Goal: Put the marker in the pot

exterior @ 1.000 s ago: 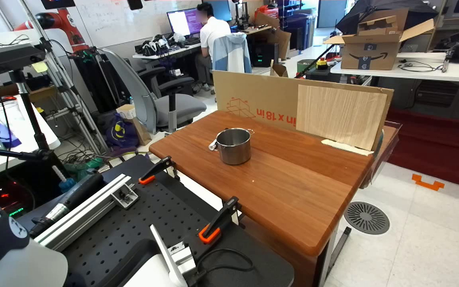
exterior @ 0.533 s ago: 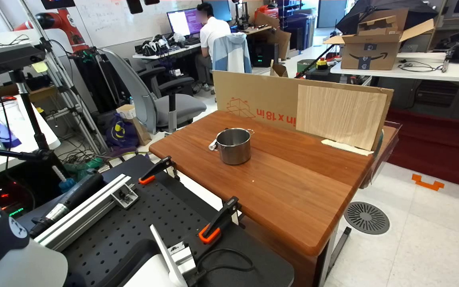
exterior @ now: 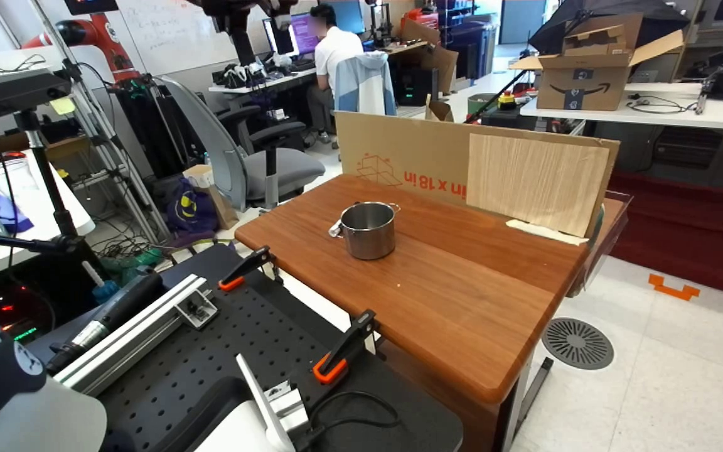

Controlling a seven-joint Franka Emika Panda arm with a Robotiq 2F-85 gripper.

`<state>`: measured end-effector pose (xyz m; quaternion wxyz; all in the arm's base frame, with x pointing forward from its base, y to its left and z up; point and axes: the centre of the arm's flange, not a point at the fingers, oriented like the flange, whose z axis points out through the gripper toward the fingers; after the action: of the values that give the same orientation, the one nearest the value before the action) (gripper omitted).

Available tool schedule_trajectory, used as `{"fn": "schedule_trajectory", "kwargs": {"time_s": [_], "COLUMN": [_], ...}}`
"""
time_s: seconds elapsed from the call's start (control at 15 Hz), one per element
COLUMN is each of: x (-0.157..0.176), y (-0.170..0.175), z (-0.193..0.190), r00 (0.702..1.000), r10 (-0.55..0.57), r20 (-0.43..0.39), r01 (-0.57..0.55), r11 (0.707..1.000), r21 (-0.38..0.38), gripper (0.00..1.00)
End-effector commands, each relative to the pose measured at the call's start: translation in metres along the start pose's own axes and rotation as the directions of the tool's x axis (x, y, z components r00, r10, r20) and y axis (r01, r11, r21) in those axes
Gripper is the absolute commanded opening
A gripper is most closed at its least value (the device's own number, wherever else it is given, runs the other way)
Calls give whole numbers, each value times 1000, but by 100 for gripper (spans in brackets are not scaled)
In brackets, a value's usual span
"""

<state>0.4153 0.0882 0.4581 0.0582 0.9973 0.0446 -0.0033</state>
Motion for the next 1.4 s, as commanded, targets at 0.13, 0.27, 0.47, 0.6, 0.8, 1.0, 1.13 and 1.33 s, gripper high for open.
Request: {"fn": "schedule_trajectory", "kwargs": {"time_s": [0.13,0.27,0.47,0.6,0.8,1.0,1.13,1.33], "x": [30,43,45,45,47,57,66,83], "y": [-11,-13,-13,-13,-18,-29,-41,-55], "z": [24,32,30,30,35,48,60,80], "r00": [997,995,994,994,995,990,988,981], "r10": [-69,-87,-93,-93,-90,-138,-157,-189], "r20": [40,57,53,53,44,13,-13,-41], "r01": [69,87,93,93,91,138,157,191], "r11": [998,996,996,996,996,990,987,980], "r21": [1,4,3,3,-15,12,25,60], "gripper": [100,100,100,100,100,100,100,100]}}
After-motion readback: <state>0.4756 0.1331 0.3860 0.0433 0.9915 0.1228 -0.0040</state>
